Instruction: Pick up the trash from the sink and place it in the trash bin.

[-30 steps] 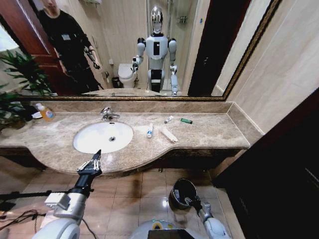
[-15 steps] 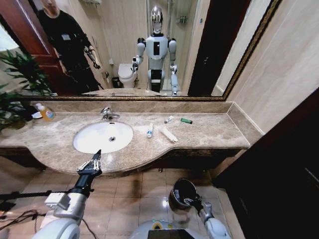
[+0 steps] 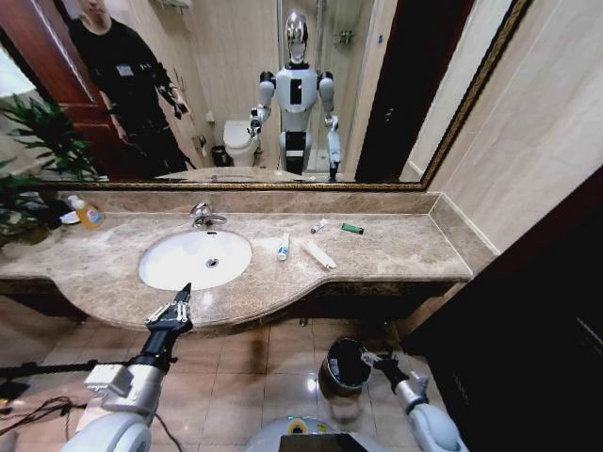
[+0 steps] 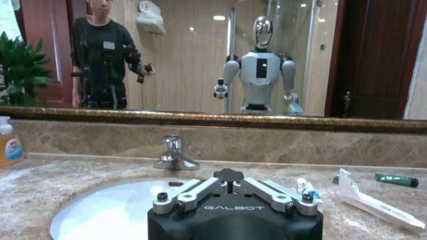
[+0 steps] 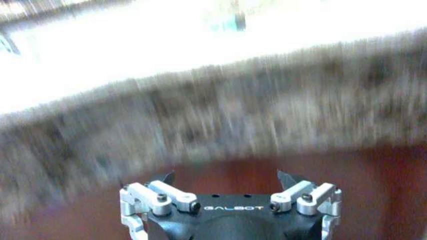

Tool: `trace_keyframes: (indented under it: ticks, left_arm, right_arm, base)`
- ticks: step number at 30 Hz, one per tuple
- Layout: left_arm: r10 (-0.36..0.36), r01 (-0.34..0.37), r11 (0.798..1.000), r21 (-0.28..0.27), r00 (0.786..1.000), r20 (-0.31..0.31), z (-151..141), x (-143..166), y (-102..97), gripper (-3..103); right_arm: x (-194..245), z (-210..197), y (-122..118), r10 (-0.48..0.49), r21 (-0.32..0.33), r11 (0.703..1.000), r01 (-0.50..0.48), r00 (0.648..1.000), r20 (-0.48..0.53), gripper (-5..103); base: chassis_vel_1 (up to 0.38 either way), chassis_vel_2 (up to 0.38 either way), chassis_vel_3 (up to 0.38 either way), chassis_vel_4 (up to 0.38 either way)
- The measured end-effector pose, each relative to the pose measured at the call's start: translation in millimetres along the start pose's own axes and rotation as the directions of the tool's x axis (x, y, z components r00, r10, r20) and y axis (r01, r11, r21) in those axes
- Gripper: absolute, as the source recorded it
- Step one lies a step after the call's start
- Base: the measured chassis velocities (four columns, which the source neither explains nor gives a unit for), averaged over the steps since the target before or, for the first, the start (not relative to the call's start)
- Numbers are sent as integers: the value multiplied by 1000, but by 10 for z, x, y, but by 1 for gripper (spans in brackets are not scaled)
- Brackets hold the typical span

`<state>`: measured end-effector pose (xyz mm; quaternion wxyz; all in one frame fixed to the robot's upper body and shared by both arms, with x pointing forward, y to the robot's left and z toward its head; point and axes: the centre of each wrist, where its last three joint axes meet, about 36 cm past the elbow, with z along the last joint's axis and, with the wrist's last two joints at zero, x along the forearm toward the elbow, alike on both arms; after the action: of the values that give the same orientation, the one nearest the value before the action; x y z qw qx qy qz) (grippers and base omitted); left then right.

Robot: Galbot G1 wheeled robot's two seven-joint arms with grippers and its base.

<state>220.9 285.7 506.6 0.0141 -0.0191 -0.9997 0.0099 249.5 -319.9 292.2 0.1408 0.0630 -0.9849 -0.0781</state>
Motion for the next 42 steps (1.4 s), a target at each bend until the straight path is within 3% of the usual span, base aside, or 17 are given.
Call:
trace_keyframes:
  ticks: [9, 13, 20, 27, 33, 42]
  left_arm:
    - [0, 0, 1000, 0, 1000, 0, 0, 0, 0, 0]
    - [0, 0, 1000, 0, 1000, 0, 0, 0, 0, 0]
    - [0, 0, 1000, 0, 1000, 0, 0, 0, 0, 0]
    - [0, 0, 1000, 0, 1000, 0, 0, 0, 0, 0]
    - [0, 0, 1000, 0, 1000, 0, 0, 0, 0, 0]
    - [0, 0, 1000, 0, 1000, 0, 0, 0, 0, 0]
  right_arm:
    - [337, -1100, 680, -105, 12, 994, 105, 976, 193, 100]
    - [226, -1441, 816, -163, 43, 987, 157, 961, 225, 100]
    - [-94, -1654, 787, -231, 102, 972, 213, 946, 225, 100]
    - [-362, -1636, 639, -208, 85, 977, 193, 952, 226, 100]
    - [-553, -1680, 538, -302, 82, 953, 291, 935, 185, 100]
    - [-864, -1755, 475, -326, 106, 944, 312, 931, 164, 100]
  base:
    - [0, 0, 0, 0]
    - [0, 0, 0, 0]
    - [0, 0, 0, 0]
    - [0, 0, 0, 0]
    - [0, 0, 0, 0]
    - [0, 0, 0, 0]
